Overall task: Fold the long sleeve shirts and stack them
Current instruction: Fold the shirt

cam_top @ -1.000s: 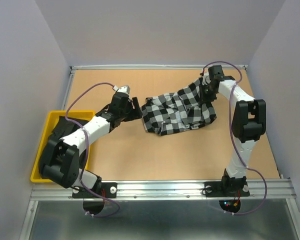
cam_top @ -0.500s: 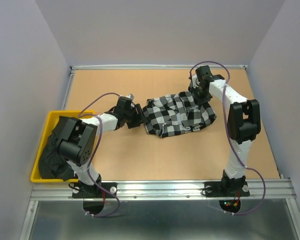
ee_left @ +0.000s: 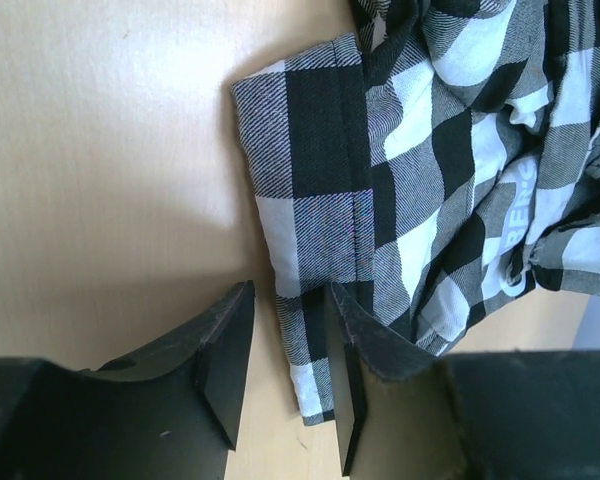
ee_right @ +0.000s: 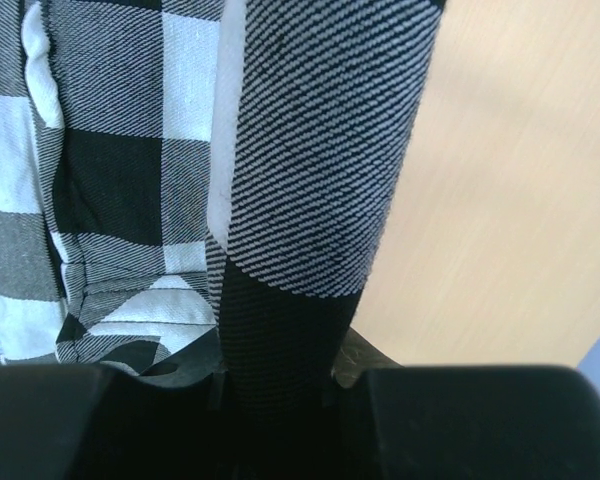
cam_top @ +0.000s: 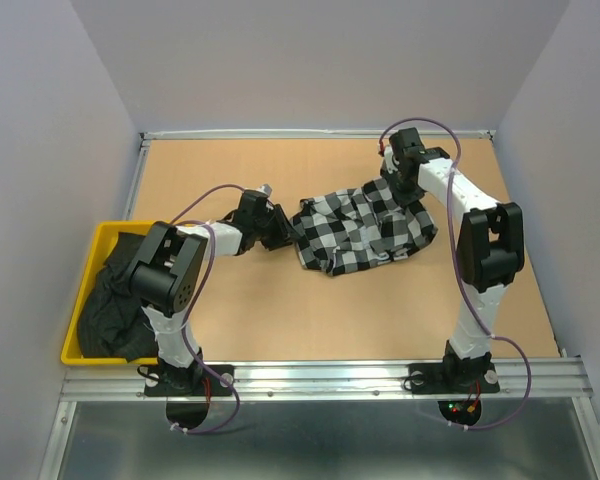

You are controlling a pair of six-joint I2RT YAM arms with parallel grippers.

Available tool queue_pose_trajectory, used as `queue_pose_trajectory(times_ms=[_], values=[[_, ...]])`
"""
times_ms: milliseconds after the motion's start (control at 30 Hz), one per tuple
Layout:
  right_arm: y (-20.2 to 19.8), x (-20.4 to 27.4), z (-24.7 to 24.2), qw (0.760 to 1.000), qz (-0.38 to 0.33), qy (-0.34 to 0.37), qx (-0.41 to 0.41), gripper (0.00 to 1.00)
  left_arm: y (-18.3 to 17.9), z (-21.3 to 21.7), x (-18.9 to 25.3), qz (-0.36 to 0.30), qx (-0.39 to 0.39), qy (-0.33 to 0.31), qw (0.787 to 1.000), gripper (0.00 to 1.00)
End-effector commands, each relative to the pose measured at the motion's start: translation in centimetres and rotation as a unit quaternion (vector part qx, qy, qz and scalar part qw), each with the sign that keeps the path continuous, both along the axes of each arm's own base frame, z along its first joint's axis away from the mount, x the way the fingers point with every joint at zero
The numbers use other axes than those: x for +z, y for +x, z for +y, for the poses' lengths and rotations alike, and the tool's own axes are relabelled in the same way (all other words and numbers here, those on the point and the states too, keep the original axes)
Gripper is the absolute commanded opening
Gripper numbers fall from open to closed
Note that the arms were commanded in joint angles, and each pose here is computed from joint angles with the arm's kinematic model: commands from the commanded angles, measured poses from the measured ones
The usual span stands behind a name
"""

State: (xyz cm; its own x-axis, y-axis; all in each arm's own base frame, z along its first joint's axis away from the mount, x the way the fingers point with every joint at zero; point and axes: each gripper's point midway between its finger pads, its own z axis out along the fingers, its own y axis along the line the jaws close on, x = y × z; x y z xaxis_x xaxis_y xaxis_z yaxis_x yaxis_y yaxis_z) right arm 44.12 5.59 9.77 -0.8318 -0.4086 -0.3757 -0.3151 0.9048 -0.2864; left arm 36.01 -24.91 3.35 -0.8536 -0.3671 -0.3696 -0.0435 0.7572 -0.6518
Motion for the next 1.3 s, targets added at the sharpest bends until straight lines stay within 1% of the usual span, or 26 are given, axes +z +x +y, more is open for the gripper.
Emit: queue_pose_trajectory(times_ms=[0, 133, 267, 367, 400, 433, 467, 500, 567, 633, 733, 967, 1133, 1267], values=[[1.8, 5.3, 1.6, 0.997, -0.073, -0.004, 0.016, 0.01, -1.2, -0.3, -1.4, 0.024, -0.008, -0.013, 1.000, 0.45], [1.9, 5.3, 2.2, 0.997, -0.076, -0.017, 0.019, 0.01, -1.4, -1.1, -0.9, 0.019, -0.017, -0.024, 0.999, 0.45], [2.1, 5.7, 2.7, 0.996, -0.085, -0.033, 0.020, 0.00, -1.6, -1.4, -1.4, 0.027, -0.017, -0.027, 0.999, 0.44], [2.0, 6.2, 3.2, 0.994, -0.093, -0.044, 0.022, 0.01, -1.9, -1.4, -2.0, 0.037, -0.013, -0.029, 0.999, 0.35], [2.0, 6.4, 3.3, 0.994, -0.095, -0.049, 0.022, 0.01, -1.9, -1.4, -2.2, 0.042, -0.011, -0.029, 0.999, 0.25], [2.0, 6.7, 3.6, 0.993, -0.101, -0.057, 0.023, 0.01, -1.9, -1.3, -2.3, 0.042, -0.010, -0.028, 0.999, 0.21], [1.9, 6.7, 3.8, 0.993, -0.102, -0.061, 0.025, 0.01, -2.0, -1.3, -2.4, 0.044, -0.010, -0.028, 0.999, 0.18], [1.8, 6.8, 4.2, 0.992, -0.103, -0.067, 0.029, 0.01, -2.0, -1.4, -2.5, 0.045, -0.009, -0.028, 0.999, 0.10], [1.7, 6.9, 4.1, 0.990, -0.109, -0.091, 0.022, 0.00, -2.0, -1.4, -2.4, 0.044, -0.011, -0.028, 0.999, 0.02], [1.3, 7.0, 4.7, 0.987, -0.113, -0.112, 0.025, 0.01, -2.0, -1.5, -2.3, 0.043, -0.011, -0.029, 0.999, 0.00], [0.8, 7.3, 5.1, 0.980, -0.125, -0.157, 0.016, 0.01, -1.8, -1.6, -1.9, 0.038, -0.012, -0.030, 0.999, 0.00], [-0.3, 7.3, 8.4, 0.966, -0.144, -0.210, 0.038, 0.01, -2.1, -1.9, -1.6, 0.038, -0.014, -0.036, 0.999, 0.00], [-1.4, 5.5, 12.0, 0.963, -0.138, -0.220, 0.068, 0.05, -2.4, -2.0, -1.7, 0.044, -0.012, -0.041, 0.998, 0.00], [-2.3, 3.8, 15.0, 0.967, -0.135, -0.201, 0.074, 0.09, -2.7, -1.9, -1.8, 0.049, -0.008, -0.044, 0.998, 0.00]])
